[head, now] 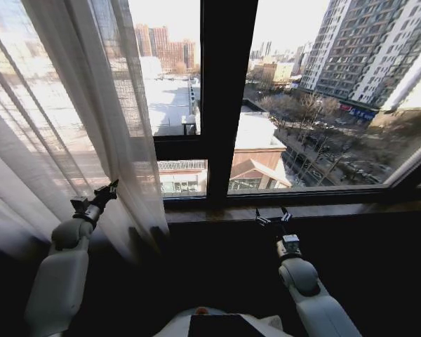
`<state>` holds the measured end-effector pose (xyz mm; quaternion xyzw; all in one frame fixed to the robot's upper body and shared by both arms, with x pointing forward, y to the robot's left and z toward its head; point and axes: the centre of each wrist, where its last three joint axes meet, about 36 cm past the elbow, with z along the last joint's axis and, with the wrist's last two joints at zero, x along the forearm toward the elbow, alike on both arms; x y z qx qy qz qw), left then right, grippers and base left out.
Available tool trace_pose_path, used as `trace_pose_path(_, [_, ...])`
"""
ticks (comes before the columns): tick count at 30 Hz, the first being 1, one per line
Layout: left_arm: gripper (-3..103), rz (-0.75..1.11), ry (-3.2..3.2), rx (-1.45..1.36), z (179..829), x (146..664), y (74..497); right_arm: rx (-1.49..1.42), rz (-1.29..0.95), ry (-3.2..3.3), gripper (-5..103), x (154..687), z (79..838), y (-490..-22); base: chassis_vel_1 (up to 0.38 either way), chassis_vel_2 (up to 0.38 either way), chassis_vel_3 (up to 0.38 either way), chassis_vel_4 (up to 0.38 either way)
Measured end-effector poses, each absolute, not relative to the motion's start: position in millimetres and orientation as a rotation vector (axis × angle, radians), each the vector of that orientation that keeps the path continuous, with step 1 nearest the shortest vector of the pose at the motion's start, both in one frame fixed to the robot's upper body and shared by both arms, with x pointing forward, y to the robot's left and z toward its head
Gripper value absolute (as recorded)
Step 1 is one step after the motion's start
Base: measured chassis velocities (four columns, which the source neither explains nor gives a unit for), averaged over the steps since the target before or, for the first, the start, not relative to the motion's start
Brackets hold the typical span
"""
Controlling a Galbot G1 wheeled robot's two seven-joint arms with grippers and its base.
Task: Open the curtains by pulling them apart, changing their state from closed to fully open.
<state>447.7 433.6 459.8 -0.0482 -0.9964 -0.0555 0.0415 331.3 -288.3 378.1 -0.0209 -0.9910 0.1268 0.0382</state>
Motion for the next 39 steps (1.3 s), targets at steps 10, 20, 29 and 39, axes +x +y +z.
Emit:
trace_pose_path(10, [0,-0.154,-3.072,-0.097,462,437,420,-0.061,0.387,-3.049,100,330,378,-288,0.312,0.31,-0.331,-0.309])
trace_pose_path(20, [0,-0.077,-3.111,-0.003,465,419,388,-0.05,0.381,-3.054,100,330,378,-287,0.36,0.364,-0.359,-0.359])
trace_pose_path(29, [0,-0.005,-3.13,0.034,467,401,365,-0.021,0.369,-3.058,100,330,378,-281,0.301,0.294,-0.324,-0.308])
trace_pose_path(39, [0,-0.014,-3.115,0.031,464,390,366,-0.003,0.338,-3.06,100,329,375,-273,0.099,0.081,-0.079,-0.082])
